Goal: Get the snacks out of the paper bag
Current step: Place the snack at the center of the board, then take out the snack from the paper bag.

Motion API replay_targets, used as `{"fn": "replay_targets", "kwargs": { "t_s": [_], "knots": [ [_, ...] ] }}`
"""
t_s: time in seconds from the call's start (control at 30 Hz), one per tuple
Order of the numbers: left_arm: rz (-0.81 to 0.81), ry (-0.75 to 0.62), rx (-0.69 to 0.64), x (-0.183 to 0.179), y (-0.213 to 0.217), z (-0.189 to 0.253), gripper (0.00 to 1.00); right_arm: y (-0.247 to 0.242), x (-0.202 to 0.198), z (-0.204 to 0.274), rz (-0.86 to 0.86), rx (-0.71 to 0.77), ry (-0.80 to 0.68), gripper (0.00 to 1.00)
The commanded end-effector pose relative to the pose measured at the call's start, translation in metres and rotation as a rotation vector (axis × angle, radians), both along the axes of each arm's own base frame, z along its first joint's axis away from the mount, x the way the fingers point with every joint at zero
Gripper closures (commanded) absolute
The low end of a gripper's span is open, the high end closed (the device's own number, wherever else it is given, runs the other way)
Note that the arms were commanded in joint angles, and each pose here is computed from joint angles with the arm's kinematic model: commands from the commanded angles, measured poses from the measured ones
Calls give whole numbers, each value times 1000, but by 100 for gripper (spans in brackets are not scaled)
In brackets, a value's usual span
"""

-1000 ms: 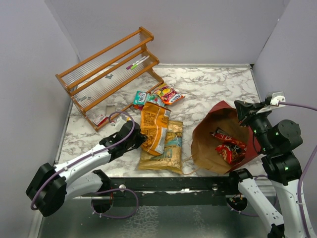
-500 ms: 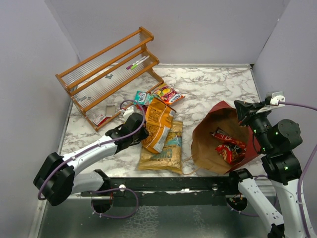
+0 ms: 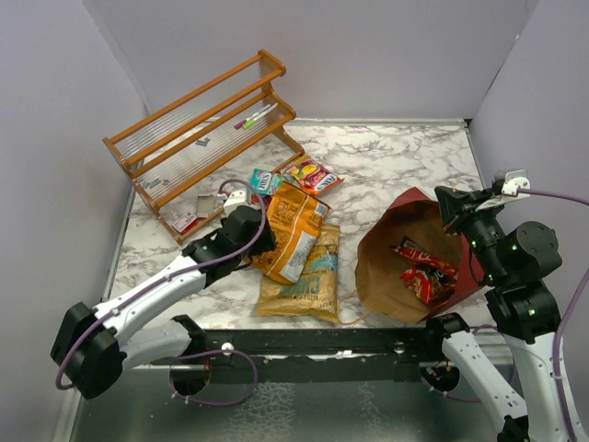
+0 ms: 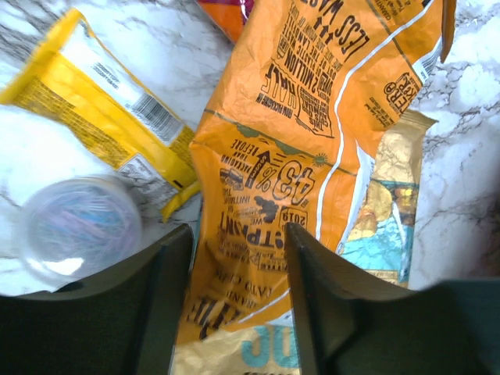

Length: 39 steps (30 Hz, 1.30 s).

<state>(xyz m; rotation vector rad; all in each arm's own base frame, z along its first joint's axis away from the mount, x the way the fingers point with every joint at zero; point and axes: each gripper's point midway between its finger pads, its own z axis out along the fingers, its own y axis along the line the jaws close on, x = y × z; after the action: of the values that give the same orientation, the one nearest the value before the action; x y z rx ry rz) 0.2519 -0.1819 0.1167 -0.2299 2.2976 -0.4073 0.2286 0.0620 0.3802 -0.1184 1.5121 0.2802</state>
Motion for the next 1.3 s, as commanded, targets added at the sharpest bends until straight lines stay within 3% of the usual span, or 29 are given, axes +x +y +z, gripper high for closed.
{"fn": "replay_targets", "kwargs": {
  "t_s": [0.0,0.1,0.17,0.33,0.43,0.57,0.73,1.0,1.13,1.27],
  "knots": [
    [-42,-194,-9,9,8,67,31,3,-1,16,17,17,-56,98],
    [-132,-327,-90,7,-4,113,23,4,-1,16,22,23,-58,98],
    [-275,-413,-167,1,-28,139,20,5,-1,15,26,25,-56,98],
    [-666,-543,-364,-30,-94,186,20,9,-4,17,56,21,-64,98],
    [-844,-655,-379,-58,-129,208,20,13,-6,20,76,17,-66,98],
    [-1066,-859,-231,-111,-179,215,20,15,-10,24,95,15,-76,98],
    [-1277,-1000,61,-143,-228,185,18,16,-12,27,103,13,-80,98],
    [-1493,-1055,467,-121,-289,123,17,14,-17,31,100,11,-92,98],
    [-1507,-1120,594,-105,-311,104,17,13,-19,33,96,9,-94,98],
    [-1612,-1091,709,-99,-332,67,16,12,-20,35,95,5,-101,98]
  ]
}}
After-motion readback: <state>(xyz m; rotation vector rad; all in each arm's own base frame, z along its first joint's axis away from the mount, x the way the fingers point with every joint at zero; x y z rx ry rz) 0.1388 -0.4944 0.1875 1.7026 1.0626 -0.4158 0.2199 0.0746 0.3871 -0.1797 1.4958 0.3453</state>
